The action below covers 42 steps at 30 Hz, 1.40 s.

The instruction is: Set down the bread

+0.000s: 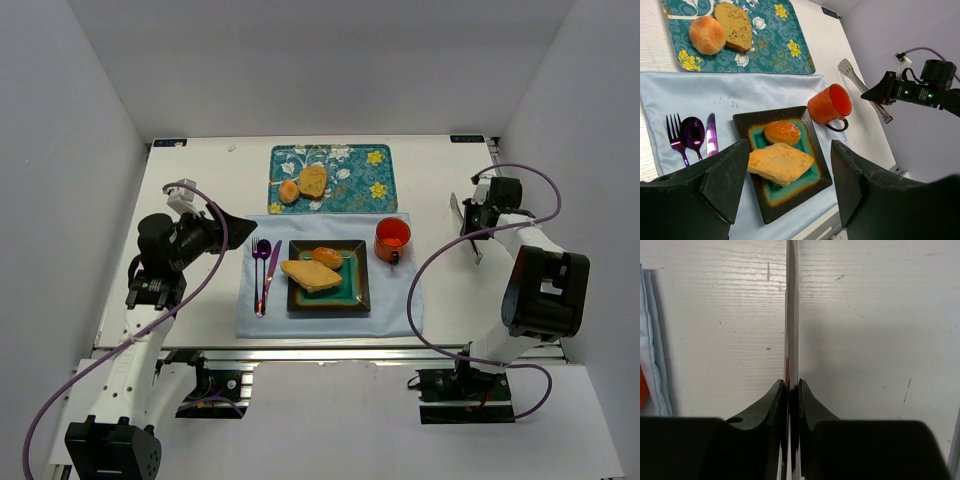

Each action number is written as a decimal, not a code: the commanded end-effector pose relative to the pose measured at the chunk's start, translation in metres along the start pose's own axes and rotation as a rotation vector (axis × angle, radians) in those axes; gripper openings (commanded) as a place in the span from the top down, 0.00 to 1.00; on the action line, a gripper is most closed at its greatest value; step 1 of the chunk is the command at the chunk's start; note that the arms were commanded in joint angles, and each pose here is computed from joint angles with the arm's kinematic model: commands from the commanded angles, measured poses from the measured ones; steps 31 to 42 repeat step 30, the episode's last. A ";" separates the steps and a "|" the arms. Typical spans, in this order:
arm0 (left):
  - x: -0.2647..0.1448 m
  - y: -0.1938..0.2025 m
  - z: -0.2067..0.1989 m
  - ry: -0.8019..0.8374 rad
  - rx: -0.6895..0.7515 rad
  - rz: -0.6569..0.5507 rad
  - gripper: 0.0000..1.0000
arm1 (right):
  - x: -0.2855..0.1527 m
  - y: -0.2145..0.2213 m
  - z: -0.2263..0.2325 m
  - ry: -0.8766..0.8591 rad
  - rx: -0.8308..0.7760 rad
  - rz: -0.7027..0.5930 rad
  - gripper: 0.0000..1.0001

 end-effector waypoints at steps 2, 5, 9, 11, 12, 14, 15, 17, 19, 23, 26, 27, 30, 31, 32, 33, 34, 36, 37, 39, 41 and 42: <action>-0.001 -0.004 -0.005 0.017 0.015 -0.010 0.25 | 0.010 0.011 0.002 0.024 0.002 0.008 0.75; 0.000 -0.005 -0.005 0.018 0.014 -0.008 0.25 | 0.022 0.029 0.005 0.007 0.006 0.086 0.56; 0.000 -0.006 -0.005 0.015 0.014 -0.007 0.25 | 0.030 0.043 0.008 -0.021 0.004 0.139 0.44; -0.001 -0.006 -0.005 0.013 0.015 -0.007 0.25 | 0.030 0.043 0.007 -0.022 0.002 0.136 0.41; -0.001 -0.006 -0.006 0.012 0.016 -0.006 0.25 | 0.029 0.040 0.006 -0.022 -0.003 0.130 0.40; -0.002 -0.006 -0.006 0.010 0.017 -0.008 0.25 | 0.025 0.036 0.004 -0.024 -0.006 0.133 0.36; -0.002 -0.006 -0.006 0.008 0.018 -0.008 0.25 | 0.020 0.026 0.001 -0.018 -0.015 0.106 0.34; -0.003 -0.007 -0.008 0.006 0.019 -0.011 0.25 | 0.004 0.014 -0.003 -0.021 -0.039 0.069 0.12; -0.004 -0.007 -0.008 0.005 0.021 -0.017 0.25 | -0.012 -0.004 -0.006 -0.039 -0.106 -0.003 0.10; -0.003 -0.007 -0.007 0.009 0.020 -0.016 0.25 | -0.054 -0.040 -0.005 -0.034 -0.137 -0.152 0.11; 0.000 -0.006 -0.005 0.013 0.015 -0.010 0.25 | -0.076 -0.064 -0.003 -0.045 -0.096 -0.193 0.11; 0.000 -0.005 -0.005 0.015 0.011 -0.010 0.25 | -0.081 -0.068 -0.001 -0.064 -0.090 -0.197 0.11; 0.002 -0.006 -0.005 0.022 0.012 -0.006 0.25 | -0.096 -0.086 0.005 -0.114 -0.088 -0.277 0.11; 0.002 -0.006 -0.005 0.022 0.012 -0.006 0.25 | -0.096 -0.086 0.005 -0.114 -0.088 -0.277 0.11; 0.002 -0.006 -0.005 0.022 0.012 -0.006 0.25 | -0.096 -0.086 0.005 -0.114 -0.088 -0.277 0.11; 0.002 -0.006 -0.005 0.022 0.012 -0.006 0.25 | -0.096 -0.086 0.005 -0.114 -0.088 -0.277 0.11; 0.002 -0.006 -0.005 0.022 0.012 -0.006 0.25 | -0.096 -0.086 0.005 -0.114 -0.088 -0.277 0.11; 0.002 -0.006 -0.005 0.022 0.012 -0.006 0.25 | -0.096 -0.086 0.005 -0.114 -0.088 -0.277 0.11; 0.002 -0.006 -0.005 0.022 0.012 -0.006 0.25 | -0.096 -0.086 0.005 -0.114 -0.088 -0.277 0.11; 0.002 -0.006 -0.005 0.022 0.012 -0.006 0.25 | -0.096 -0.086 0.005 -0.114 -0.088 -0.277 0.11; 0.002 -0.006 -0.005 0.022 0.012 -0.006 0.25 | -0.096 -0.086 0.005 -0.114 -0.088 -0.277 0.11; 0.002 -0.006 -0.005 0.022 0.012 -0.006 0.25 | -0.096 -0.086 0.005 -0.114 -0.088 -0.277 0.11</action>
Point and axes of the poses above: each gripper's point midway between its finger pads, its own x axis out along the fingers, its own z axis along the line the jaws close on, y = z × x, the point moved 9 cm from there along -x, back along the fingers, and after that the axes turned 10 degrees about -x, right-handed, at the moved point
